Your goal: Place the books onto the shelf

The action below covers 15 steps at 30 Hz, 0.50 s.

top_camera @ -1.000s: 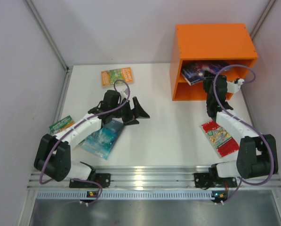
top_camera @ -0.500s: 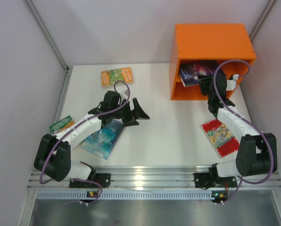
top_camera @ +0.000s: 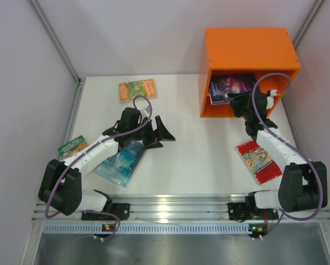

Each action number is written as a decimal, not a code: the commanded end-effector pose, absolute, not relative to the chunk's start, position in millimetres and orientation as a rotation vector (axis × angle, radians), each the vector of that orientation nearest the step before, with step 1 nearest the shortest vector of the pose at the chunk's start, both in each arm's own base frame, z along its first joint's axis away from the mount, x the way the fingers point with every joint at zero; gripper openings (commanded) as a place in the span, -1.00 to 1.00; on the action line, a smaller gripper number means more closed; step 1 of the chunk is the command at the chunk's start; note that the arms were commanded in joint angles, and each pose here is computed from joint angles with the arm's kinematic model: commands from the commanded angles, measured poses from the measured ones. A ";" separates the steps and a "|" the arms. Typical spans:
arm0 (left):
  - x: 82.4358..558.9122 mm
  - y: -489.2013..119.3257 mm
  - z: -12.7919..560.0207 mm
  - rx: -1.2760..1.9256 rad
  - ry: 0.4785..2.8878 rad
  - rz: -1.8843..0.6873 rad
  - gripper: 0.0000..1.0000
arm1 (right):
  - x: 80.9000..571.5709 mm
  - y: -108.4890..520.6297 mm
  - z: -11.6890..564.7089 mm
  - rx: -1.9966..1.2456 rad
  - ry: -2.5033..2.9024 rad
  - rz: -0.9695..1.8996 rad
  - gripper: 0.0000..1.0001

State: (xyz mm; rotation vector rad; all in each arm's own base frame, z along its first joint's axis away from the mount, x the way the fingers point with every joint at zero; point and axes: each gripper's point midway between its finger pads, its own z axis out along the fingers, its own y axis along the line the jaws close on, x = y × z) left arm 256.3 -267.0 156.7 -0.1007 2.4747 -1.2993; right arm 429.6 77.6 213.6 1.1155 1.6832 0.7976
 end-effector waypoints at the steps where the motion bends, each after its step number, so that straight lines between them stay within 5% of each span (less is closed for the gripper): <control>1: 255.6 -270.9 172.3 -0.049 2.401 -1.321 0.89 | 419.6 87.5 227.8 1.045 1.681 0.852 -0.21; 8: 251.0 -274.7 168.9 -0.050 2.415 -1.318 0.89 | 421.8 84.3 230.6 1.106 1.576 0.921 -1.00; 15: 249.5 -278.2 169.6 -0.040 2.414 -1.322 0.89 | 425.3 74.8 248.2 1.179 1.357 1.032 -1.00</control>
